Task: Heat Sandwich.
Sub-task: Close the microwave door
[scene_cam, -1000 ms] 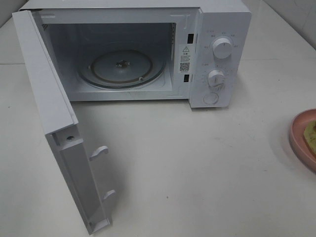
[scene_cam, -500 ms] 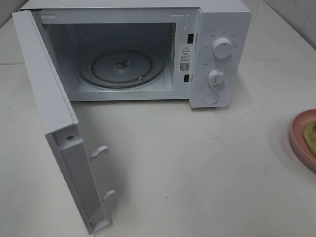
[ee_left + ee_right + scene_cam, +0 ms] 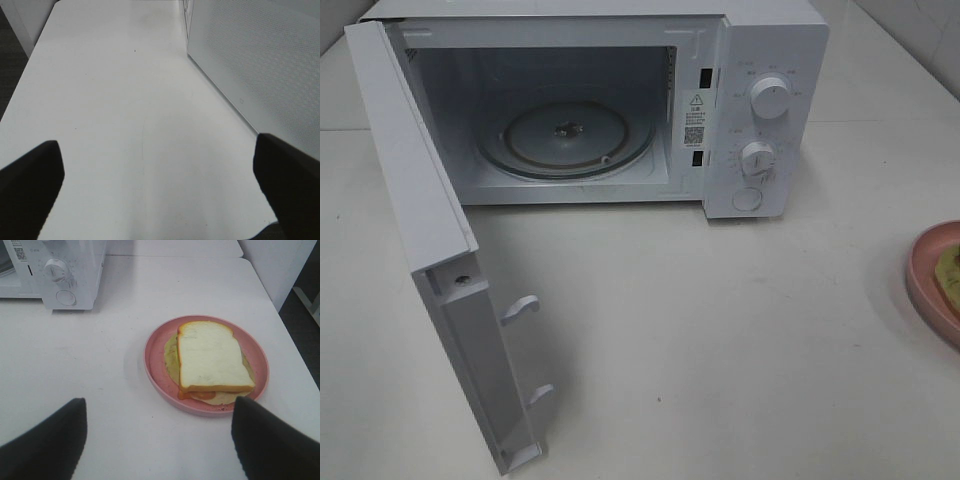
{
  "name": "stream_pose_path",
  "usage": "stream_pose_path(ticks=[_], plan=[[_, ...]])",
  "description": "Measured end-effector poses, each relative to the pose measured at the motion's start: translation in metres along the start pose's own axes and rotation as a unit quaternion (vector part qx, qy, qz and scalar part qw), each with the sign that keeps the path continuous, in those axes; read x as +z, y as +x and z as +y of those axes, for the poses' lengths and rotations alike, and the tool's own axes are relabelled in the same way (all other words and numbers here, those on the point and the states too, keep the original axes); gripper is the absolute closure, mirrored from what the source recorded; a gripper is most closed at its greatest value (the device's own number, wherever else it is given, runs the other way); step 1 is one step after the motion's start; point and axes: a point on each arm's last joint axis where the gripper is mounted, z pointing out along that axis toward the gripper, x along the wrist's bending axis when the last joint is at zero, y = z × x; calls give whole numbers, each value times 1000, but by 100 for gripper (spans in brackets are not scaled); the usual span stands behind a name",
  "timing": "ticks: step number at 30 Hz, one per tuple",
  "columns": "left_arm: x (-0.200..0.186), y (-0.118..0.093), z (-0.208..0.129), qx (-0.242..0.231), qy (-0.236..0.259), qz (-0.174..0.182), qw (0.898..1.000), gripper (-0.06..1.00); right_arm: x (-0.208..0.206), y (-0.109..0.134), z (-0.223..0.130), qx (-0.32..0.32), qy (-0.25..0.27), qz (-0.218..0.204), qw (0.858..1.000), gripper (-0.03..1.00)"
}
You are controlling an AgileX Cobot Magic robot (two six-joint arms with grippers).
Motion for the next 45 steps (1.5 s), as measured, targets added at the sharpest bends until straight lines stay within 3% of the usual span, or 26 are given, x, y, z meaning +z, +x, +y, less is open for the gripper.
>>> stream_pose_path(ticks=[33, 37, 45], plan=[[-1, -1, 1, -1, -5, -3, 1000, -3, 0, 0, 0, 0, 0, 0, 1000, 21], [-2, -1, 8, -1, -21, -2, 1000, 0, 0, 0, 0, 0, 0, 0, 1000, 21], [19, 0, 24, -4, 17, -2, 1000, 14, 0, 0, 0, 0, 0, 0, 1000, 21]])
